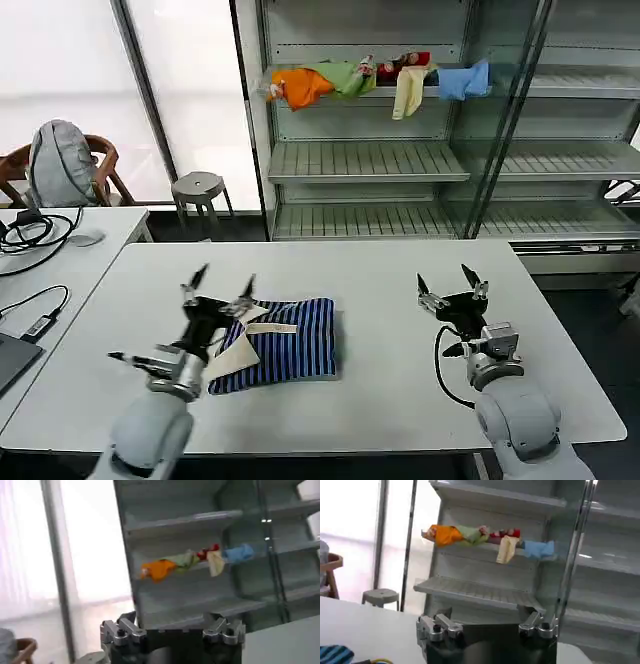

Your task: Fold and organize the clothes.

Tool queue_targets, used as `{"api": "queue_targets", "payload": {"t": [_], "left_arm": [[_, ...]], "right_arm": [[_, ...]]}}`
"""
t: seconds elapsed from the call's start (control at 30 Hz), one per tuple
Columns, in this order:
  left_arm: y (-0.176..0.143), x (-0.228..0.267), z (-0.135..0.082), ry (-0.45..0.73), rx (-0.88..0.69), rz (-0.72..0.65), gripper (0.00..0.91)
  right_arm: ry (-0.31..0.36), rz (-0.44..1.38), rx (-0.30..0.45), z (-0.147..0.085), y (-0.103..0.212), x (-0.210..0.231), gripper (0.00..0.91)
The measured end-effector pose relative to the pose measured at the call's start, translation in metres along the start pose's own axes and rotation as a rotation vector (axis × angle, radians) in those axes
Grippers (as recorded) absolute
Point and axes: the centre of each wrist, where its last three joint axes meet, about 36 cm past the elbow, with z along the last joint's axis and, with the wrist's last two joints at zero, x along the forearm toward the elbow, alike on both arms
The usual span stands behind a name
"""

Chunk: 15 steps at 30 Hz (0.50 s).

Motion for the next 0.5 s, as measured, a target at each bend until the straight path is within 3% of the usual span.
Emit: {"api": "queue_targets", "payload": {"t": [0.2, 0.5], "left_arm": [[0.054, 0.015, 0.017, -0.006, -0.017, -0.045, 0.907], [0.094, 0.023, 0.026, -0.021, -0.105, -0.105, 0.907]], "right_arm": [[-0.006, -0.023, -0.015, 0.004, 0.018, -0.011, 0.907], [-0.016, -0.032, 0.011, 0.014, 0.026, -0.021, 0.907]]}}
